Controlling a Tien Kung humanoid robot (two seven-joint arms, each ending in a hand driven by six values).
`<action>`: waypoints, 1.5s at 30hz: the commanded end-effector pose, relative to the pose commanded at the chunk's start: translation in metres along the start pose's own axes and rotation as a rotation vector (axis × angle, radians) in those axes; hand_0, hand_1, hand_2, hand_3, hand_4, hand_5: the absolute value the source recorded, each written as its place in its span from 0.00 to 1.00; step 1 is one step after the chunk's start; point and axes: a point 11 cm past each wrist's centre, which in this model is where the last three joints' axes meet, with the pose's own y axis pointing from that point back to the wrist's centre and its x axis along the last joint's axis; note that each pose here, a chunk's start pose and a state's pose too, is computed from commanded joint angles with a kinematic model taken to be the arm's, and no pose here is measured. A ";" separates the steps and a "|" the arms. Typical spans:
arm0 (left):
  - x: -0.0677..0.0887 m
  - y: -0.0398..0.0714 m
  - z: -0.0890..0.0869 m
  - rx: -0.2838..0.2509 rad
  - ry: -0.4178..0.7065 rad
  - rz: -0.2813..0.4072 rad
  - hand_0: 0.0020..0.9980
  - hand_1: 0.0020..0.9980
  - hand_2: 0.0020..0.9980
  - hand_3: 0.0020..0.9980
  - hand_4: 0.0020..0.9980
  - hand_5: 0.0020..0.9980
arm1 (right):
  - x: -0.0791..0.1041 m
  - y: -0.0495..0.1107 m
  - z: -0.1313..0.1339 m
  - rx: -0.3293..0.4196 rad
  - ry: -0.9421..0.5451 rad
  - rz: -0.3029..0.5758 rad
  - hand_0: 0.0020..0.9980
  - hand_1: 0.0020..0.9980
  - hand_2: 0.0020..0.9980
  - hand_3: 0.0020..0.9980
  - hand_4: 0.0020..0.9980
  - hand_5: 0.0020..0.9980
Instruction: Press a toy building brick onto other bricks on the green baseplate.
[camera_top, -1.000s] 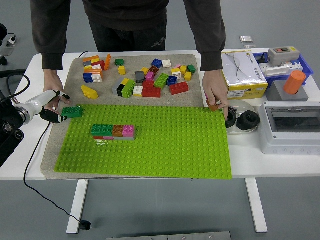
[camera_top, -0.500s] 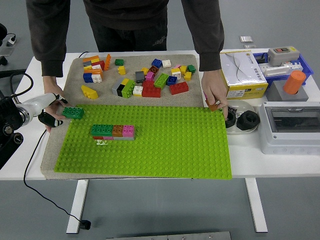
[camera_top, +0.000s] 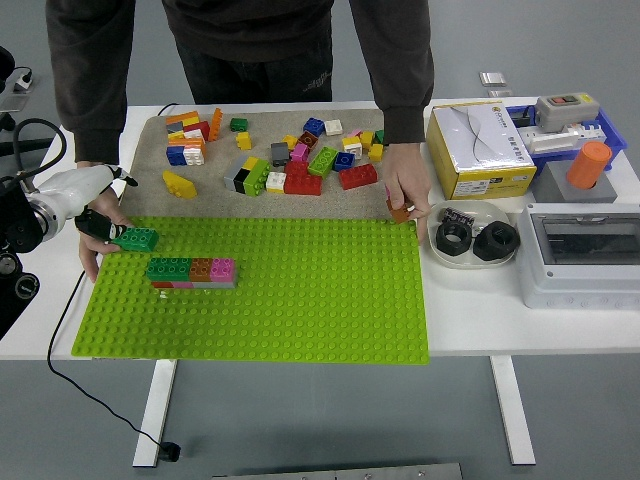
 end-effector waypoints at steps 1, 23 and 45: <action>0.000 0.000 0.001 -0.002 0.001 0.001 1.00 1.00 1.00 0.80 0.77 0.00 | 0.000 0.000 0.000 0.000 0.001 0.000 0.68 0.65 0.67 0.89 0.61 1.00; -0.036 -0.016 -0.047 0.089 0.011 -0.103 1.00 1.00 1.00 0.80 0.78 0.00 | 0.000 0.000 -0.002 -0.001 0.013 0.000 0.68 0.65 0.67 0.89 0.60 1.00; -0.056 -0.038 -0.048 0.069 0.080 -0.159 1.00 1.00 1.00 0.74 0.73 0.00 | 0.003 0.002 -0.011 0.017 0.017 0.006 0.68 0.65 0.67 0.89 0.60 1.00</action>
